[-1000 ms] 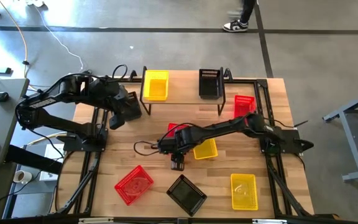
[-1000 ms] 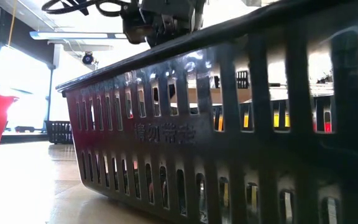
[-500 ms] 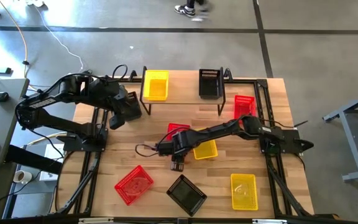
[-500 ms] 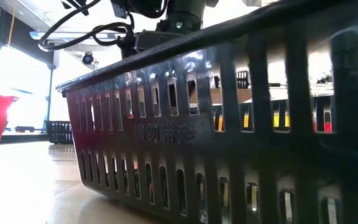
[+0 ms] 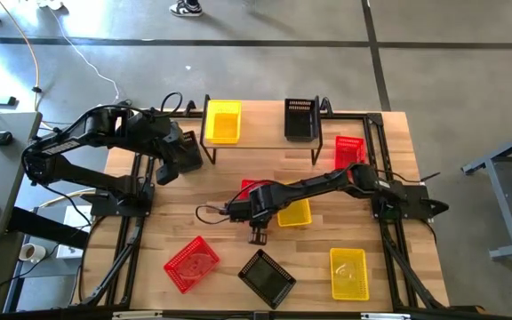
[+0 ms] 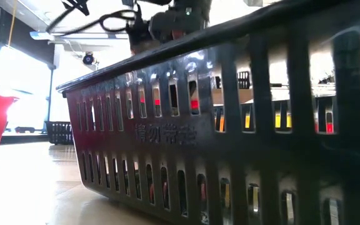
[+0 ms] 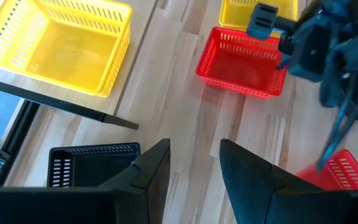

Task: Stack baskets on shelf by color
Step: Put the middle red bin on the shelf

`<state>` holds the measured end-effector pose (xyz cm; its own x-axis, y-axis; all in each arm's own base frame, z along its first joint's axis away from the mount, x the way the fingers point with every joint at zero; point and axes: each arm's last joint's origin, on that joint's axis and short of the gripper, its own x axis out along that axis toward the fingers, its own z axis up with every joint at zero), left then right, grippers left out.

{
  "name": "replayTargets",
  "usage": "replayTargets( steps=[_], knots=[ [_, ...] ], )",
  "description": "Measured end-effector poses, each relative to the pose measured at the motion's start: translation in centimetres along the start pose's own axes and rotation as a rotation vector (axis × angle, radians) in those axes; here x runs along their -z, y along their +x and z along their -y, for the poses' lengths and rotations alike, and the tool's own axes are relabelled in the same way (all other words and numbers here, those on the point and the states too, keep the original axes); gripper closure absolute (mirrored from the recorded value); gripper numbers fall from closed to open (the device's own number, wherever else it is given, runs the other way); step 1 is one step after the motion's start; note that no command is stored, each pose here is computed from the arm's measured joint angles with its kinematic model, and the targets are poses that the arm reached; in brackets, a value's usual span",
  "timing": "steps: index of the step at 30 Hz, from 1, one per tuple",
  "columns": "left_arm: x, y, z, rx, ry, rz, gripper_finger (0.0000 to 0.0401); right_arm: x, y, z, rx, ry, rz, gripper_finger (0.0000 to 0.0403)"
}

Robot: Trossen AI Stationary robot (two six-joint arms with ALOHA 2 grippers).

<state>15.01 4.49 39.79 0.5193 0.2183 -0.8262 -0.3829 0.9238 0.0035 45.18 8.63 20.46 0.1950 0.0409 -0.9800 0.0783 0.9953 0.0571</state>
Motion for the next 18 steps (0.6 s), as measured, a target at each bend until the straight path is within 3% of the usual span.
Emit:
replayTargets(
  steps=[18],
  knots=[
    [0.0,0.0,-0.1,-0.026,-0.003,0.003,0.0272,1.1,-10.2,0.3,-0.006,-0.069,0.264,0.0402]
  ],
)
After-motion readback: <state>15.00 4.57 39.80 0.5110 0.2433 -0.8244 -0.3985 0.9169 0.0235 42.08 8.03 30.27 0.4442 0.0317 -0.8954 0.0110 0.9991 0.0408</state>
